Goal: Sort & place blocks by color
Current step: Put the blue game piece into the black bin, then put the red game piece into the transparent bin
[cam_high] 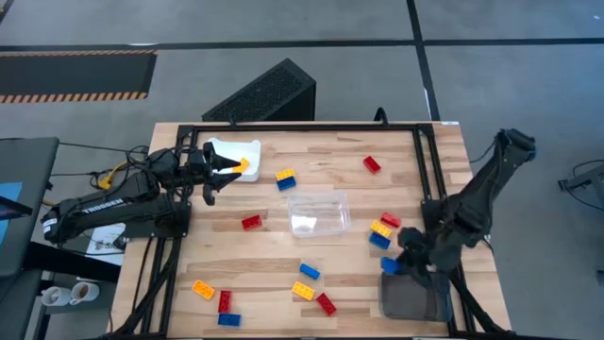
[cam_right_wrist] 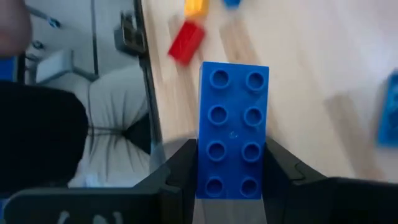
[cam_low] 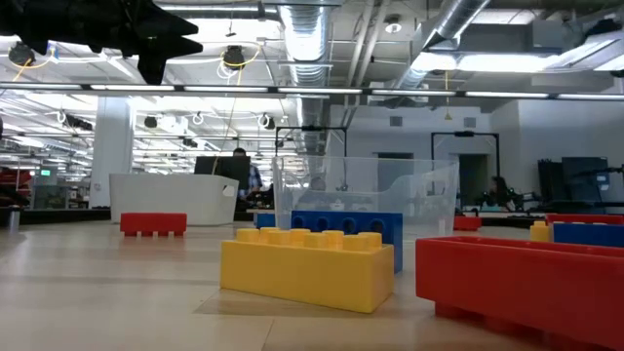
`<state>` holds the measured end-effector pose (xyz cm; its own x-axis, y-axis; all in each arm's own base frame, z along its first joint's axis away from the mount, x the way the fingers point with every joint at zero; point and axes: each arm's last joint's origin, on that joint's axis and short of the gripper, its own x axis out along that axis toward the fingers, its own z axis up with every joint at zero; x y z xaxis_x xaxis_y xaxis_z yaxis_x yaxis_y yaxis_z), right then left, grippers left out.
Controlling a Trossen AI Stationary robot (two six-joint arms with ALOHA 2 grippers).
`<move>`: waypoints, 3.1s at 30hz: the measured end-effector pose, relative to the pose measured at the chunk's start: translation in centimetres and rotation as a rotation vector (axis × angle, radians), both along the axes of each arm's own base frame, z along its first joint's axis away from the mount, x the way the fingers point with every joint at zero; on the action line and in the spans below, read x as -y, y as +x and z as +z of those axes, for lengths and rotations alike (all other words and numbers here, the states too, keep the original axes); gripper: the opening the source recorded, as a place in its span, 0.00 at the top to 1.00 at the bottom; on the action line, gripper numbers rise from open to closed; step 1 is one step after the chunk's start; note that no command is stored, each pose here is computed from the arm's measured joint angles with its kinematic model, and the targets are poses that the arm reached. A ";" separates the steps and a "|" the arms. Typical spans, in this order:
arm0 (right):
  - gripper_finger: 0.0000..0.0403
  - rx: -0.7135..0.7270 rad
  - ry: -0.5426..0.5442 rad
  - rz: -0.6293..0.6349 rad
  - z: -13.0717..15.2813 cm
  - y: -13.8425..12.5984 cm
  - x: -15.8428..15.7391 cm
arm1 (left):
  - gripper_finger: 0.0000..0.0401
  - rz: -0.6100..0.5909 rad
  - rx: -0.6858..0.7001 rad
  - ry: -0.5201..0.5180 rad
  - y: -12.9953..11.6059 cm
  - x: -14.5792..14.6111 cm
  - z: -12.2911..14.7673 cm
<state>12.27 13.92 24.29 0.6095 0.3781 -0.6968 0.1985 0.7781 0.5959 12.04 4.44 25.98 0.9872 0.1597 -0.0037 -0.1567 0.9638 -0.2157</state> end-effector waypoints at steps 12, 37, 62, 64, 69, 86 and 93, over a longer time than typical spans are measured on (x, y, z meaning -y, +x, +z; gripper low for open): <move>0.67 -0.242 -0.062 0.049 -4.3 -1.8 -4.7 | 0.62 0.001 -0.014 -0.071 0.0 0.0 -0.4; 0.36 -0.405 -0.009 0.009 -6.3 -0.6 -6.7 | 0.62 -0.046 -0.015 -0.114 0.2 0.5 -0.4; 0.38 -0.089 -0.360 0.092 1.5 7.7 -1.7 | 0.62 -0.132 -0.170 -0.159 0.9 1.9 -2.0; 0.38 -0.033 -0.363 0.102 2.2 8.2 -0.9 | 0.62 -0.130 -0.198 -0.164 1.2 1.9 -2.3; 0.38 0.125 -0.380 0.113 4.3 9.0 1.2 | 0.62 -0.146 -0.266 -0.152 1.9 2.1 -3.1; 0.38 0.274 -0.474 0.167 5.6 12.3 8.7 | 0.62 -0.051 -0.439 -0.105 3.0 1.6 -5.0; 0.38 0.277 -0.468 0.183 4.5 14.3 11.0 | 0.61 -0.051 -0.473 -0.096 3.2 1.6 -5.4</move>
<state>26.56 2.90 28.81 0.7466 0.1845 -0.6392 -0.0790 0.9786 0.1902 15.23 2.85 20.57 0.8800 0.0883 -0.4666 -0.2124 0.9520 -0.2204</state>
